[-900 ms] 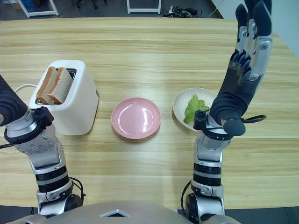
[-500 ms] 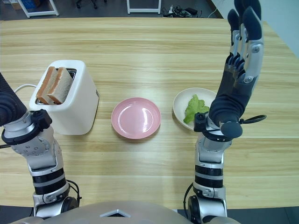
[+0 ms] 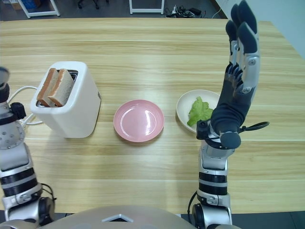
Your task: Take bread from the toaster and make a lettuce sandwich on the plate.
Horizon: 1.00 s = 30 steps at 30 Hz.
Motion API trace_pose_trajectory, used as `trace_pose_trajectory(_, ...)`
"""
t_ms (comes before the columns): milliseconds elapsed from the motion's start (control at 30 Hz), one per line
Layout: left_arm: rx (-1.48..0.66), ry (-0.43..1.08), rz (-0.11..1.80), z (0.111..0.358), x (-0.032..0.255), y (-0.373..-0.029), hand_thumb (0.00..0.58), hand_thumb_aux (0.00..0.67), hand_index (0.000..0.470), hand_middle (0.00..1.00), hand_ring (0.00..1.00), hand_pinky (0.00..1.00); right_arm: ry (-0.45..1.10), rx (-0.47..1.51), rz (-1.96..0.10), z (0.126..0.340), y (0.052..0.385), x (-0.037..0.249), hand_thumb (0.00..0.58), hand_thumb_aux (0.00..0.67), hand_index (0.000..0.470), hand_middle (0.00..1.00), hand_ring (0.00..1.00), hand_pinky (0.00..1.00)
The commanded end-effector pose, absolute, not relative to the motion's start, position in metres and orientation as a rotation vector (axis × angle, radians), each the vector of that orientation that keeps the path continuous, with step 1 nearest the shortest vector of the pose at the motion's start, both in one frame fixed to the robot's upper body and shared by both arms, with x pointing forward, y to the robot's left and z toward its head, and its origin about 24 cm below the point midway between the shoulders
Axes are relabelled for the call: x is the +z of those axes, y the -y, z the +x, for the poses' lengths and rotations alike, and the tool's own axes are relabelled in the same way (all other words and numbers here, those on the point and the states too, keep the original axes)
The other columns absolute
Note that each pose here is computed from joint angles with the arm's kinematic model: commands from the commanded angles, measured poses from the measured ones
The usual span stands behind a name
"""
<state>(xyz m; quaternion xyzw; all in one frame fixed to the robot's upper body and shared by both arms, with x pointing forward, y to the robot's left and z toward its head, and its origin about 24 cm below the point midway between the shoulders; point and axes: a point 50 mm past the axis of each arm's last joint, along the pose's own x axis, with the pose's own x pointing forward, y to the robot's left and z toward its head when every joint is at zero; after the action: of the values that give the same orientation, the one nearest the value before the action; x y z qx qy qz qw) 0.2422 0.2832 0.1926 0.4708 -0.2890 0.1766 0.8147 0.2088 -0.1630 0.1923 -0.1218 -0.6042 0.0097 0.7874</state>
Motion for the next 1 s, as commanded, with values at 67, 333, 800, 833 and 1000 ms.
trace_pose_trajectory(67, 0.309, 0.25, 1.238, 0.237, 0.155, -0.327, 0.0, 0.0, 0.0, 0.0, 0.0, 0.0, 1.29, 0.02, -0.26, 0.209, 0.164, 0.188, 0.0, 0.0, 0.0, 0.0, 0.0, 0.0)
trace_pose_trajectory(333, 0.177, 0.051, 1.326, 0.229, 0.123, -0.339, 0.0, 0.0, 0.0, 0.0, 0.0, 0.0, 1.278, 0.0, -0.279, 0.205, 0.168, 0.183, 0.0, 0.0, 0.0, 0.0, 0.0, 0.0)
trace_pose_trajectory(800, 0.099, 0.091, 1.348, 0.235, 0.121, -0.315, 0.0, 0.0, 0.0, 0.0, 0.0, 0.0, 1.274, -0.004, -0.28, 0.207, 0.168, 0.182, 0.0, 0.0, 0.0, 0.0, 0.0, 0.0)
trace_pose_trajectory(833, 0.099, 0.097, 1.355, 0.235, 0.122, -0.314, 0.0, 0.0, 0.0, 0.0, 0.0, 0.0, 1.275, -0.004, -0.28, 0.207, 0.168, 0.182, 0.0, 0.0, 0.0, 0.0, 0.0, 0.0)
trace_pose_trajectory(1000, 0.105, 0.109, 1.392, 0.238, 0.125, -0.312, 0.112, 0.068, 0.048, 0.0, 0.0, 0.0, 1.273, -0.005, -0.279, 0.208, 0.168, 0.182, 0.0, 0.0, 0.0, 0.0, 0.0, 0.0)
